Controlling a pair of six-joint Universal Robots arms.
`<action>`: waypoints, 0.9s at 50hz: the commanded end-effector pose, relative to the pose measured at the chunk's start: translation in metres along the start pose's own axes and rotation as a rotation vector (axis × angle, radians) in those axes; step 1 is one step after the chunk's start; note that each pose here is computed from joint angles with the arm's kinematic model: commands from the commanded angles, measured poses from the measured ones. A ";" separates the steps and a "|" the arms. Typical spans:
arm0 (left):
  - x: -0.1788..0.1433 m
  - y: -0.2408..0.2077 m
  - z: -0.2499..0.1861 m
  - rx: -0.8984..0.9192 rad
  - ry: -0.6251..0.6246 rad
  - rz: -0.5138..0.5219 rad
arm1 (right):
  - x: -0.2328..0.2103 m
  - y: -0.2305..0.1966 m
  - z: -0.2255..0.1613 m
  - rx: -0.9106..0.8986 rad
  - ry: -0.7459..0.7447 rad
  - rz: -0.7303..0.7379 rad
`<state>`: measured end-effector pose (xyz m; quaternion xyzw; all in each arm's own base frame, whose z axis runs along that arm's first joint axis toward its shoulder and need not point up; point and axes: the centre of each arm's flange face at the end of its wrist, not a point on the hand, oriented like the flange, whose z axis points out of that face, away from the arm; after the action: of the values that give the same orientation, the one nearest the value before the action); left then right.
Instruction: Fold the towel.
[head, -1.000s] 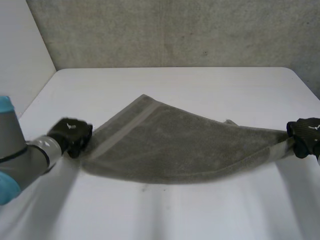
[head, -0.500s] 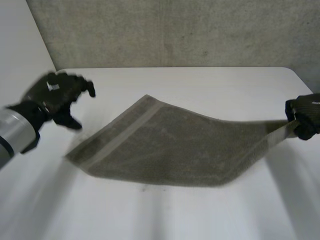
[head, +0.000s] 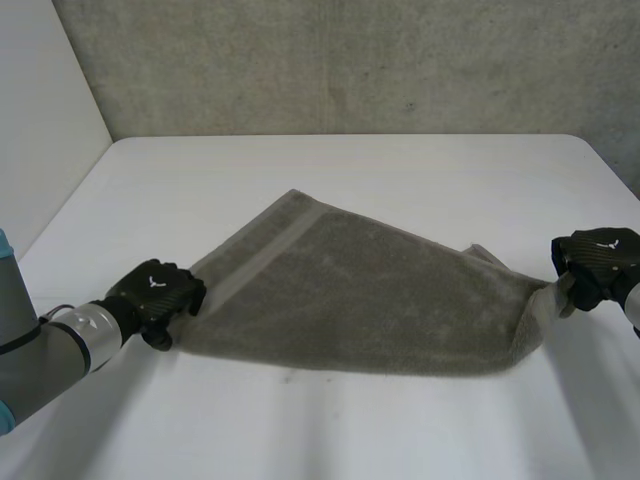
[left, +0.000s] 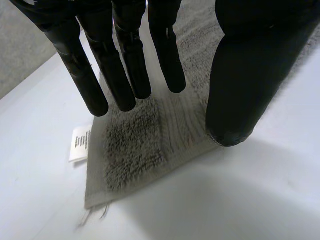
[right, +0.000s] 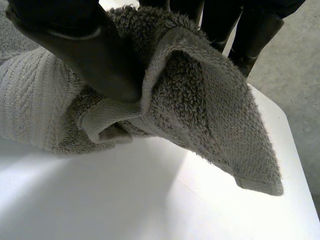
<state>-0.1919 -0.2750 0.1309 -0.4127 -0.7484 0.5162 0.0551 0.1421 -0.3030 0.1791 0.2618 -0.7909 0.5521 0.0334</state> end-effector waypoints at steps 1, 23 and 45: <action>0.003 -0.002 0.001 0.044 0.028 0.002 | -0.002 0.005 0.003 -0.007 -0.004 0.002; 0.006 0.006 0.007 0.022 0.047 -0.004 | -0.004 0.011 0.006 -0.020 -0.011 0.005; -0.013 -0.033 -0.013 0.143 0.033 -0.018 | -0.001 0.002 0.004 -0.005 0.003 0.000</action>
<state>-0.1949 -0.2824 0.1297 -0.4182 -0.7359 0.5254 0.0870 0.1422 -0.3045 0.1683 0.2618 -0.7960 0.5448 0.0321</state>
